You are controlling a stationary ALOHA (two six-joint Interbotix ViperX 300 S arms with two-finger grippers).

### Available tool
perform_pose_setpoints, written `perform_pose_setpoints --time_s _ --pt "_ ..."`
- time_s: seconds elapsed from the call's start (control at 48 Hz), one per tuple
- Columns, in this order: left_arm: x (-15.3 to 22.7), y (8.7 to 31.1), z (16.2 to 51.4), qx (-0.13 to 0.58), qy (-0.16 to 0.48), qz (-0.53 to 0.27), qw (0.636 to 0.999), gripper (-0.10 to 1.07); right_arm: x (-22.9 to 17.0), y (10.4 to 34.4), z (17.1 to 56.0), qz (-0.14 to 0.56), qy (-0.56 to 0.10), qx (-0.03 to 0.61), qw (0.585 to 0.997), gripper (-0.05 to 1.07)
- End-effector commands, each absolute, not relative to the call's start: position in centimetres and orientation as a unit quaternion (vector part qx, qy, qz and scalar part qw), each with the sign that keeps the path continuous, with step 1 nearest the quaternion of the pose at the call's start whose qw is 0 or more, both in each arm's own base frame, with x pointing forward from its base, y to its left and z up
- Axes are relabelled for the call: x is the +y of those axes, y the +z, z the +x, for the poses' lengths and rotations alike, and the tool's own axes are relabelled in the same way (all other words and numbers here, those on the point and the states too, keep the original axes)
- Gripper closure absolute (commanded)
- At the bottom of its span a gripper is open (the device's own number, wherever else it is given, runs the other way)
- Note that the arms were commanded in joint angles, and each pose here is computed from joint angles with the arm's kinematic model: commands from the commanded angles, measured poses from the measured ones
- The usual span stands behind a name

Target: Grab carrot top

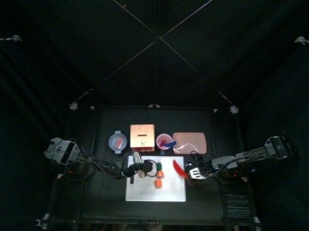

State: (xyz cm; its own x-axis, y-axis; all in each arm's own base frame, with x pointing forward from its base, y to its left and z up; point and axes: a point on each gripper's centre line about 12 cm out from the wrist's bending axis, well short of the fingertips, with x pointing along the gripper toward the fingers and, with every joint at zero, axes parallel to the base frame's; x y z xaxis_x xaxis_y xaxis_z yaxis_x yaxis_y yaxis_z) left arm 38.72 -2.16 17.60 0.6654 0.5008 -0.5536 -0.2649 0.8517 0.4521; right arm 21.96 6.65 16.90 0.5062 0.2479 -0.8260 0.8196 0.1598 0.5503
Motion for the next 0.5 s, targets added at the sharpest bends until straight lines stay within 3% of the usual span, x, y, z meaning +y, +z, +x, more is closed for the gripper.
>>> perform_pose_setpoints --time_s 0.0,0.292,0.479 --pt "-2.0 18.7 38.7 0.337 0.218 0.166 0.901 -0.05 7.0 16.8 22.7 0.613 -0.220 0.430 0.626 0.22" --pt "-1.4 19.0 37.9 0.338 0.249 0.177 0.890 -0.05 7.8 16.6 23.4 0.600 -0.209 0.434 0.639 0.21" --pt "-1.4 19.4 38.0 0.334 0.250 0.173 0.892 -0.05 7.4 18.3 24.3 0.546 -0.175 0.419 0.704 0.22"
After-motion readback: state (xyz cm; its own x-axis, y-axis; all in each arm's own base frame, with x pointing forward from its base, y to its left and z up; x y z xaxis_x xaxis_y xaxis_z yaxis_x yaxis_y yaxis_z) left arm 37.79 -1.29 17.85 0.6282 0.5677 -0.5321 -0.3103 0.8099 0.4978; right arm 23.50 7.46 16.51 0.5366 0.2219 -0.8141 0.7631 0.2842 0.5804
